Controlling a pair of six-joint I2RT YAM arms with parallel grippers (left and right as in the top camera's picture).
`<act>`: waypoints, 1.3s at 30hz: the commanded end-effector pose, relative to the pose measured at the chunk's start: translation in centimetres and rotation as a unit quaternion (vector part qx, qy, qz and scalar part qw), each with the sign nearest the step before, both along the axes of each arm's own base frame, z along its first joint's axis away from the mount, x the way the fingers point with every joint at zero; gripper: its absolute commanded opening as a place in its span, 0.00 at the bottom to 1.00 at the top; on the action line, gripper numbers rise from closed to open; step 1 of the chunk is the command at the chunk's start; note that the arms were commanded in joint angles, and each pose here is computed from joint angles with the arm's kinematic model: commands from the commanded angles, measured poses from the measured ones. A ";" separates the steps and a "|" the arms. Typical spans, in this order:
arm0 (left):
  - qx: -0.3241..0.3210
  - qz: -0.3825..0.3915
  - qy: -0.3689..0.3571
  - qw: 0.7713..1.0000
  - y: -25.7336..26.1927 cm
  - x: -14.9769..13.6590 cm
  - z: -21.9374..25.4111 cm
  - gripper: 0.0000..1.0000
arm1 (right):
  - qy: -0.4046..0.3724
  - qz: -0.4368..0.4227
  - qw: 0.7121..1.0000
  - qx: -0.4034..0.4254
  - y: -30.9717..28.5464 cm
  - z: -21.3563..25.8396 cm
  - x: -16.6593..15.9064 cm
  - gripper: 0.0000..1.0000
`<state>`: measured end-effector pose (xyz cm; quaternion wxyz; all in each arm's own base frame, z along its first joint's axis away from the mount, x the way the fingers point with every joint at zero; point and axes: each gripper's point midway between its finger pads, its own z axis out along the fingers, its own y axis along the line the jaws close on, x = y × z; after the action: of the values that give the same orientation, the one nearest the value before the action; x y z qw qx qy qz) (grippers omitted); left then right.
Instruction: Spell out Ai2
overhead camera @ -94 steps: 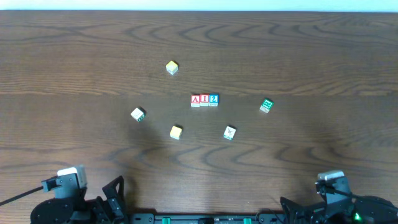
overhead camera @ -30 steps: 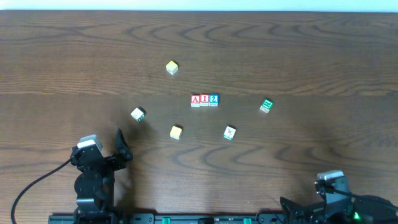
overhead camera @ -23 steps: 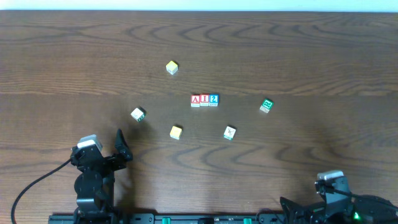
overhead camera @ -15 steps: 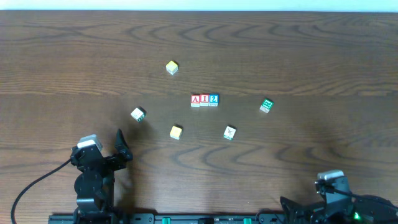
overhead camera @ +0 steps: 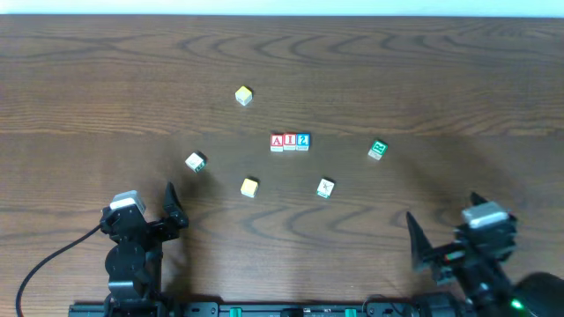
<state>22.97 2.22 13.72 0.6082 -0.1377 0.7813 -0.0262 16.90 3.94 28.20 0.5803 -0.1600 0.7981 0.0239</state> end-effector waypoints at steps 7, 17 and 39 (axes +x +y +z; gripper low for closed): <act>-0.002 -0.002 0.012 1.000 0.0 0.0 -1.2 0.95 | -0.006 0.028 0.987 -0.159 -1.0 -9.8 1.3 0.99; -0.002 -0.002 0.013 1.000 0.0 0.0 -1.2 0.95 | 0.092 -0.018 0.988 -0.126 -2.3 -17.3 1.4 0.99; -0.002 -0.002 0.012 1.000 0.0 0.0 -1.2 0.95 | 0.167 -0.146 0.975 0.009 -4.0 -21.4 1.0 0.99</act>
<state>22.98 2.11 13.73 0.6082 -0.1359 0.7816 -0.0286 18.02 0.14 7.31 0.4418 -0.0461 0.8955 -0.0281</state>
